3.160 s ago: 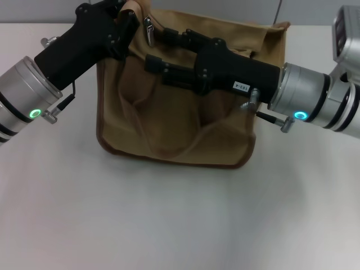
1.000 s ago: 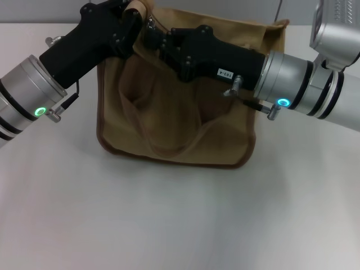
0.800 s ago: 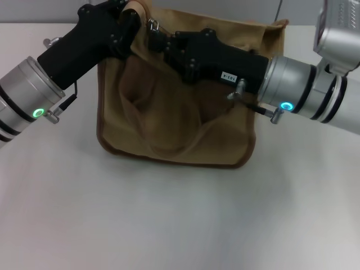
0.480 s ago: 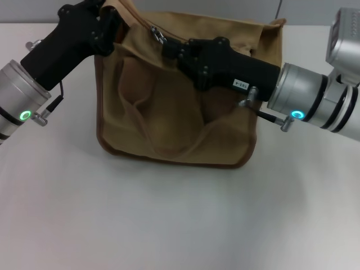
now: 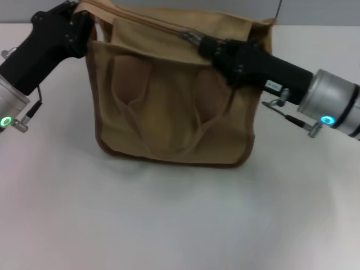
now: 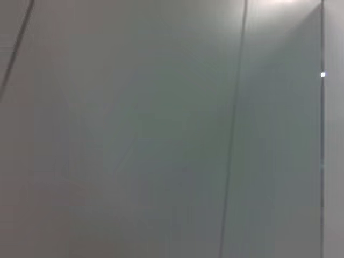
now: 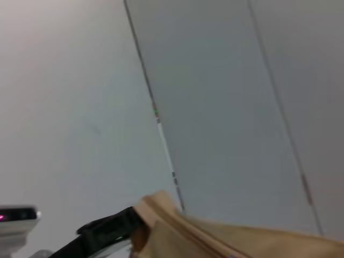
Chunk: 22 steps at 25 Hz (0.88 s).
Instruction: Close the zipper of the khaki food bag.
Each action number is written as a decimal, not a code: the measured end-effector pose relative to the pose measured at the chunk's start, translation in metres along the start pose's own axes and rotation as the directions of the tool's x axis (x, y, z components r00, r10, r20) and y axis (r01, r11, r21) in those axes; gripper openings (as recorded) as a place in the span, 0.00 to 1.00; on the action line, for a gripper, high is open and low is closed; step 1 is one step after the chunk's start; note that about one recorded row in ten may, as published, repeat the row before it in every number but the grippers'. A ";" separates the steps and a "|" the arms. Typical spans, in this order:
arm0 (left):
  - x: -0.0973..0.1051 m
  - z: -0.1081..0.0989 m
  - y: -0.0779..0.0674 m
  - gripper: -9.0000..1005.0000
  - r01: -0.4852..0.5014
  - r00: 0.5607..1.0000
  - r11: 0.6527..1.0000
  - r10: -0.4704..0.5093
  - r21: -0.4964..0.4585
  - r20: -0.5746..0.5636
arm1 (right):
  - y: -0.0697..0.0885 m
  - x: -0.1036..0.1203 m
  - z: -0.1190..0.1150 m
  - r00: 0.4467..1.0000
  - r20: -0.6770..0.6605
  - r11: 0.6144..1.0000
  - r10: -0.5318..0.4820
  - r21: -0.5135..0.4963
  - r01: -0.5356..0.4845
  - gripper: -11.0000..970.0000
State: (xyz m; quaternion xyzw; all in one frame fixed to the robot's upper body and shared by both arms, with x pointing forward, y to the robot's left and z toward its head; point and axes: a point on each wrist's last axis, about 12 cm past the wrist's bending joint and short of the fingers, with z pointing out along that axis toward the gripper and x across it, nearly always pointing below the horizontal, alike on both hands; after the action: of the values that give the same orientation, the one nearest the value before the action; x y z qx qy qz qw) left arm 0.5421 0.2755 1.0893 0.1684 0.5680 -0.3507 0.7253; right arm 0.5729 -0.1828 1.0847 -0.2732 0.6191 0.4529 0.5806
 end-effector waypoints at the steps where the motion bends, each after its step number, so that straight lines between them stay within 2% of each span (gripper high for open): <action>1: -0.001 -0.001 0.001 0.09 -0.006 1.000 1.000 0.006 -0.006 0.000 | -0.003 0.000 -0.009 1.000 0.002 1.000 0.011 0.021 -0.011 0.01; 17: 0.001 -0.004 0.005 0.10 -0.011 1.000 0.999 0.010 -0.040 -0.021 | -0.006 0.017 -0.060 0.998 0.026 0.986 0.058 0.153 -0.061 0.01; 22: 0.002 -0.007 0.005 0.10 -0.011 1.000 0.999 0.010 -0.049 -0.022 | -0.001 0.018 -0.080 0.994 0.096 0.982 0.060 0.173 -0.076 0.01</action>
State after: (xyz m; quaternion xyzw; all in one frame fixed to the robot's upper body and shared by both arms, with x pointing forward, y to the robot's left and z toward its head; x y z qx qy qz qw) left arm 0.5409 0.2831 1.0847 0.1575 0.5835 -0.3311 0.7246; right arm 0.5332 -0.2501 1.0607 -0.1789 0.6388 0.4277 0.6140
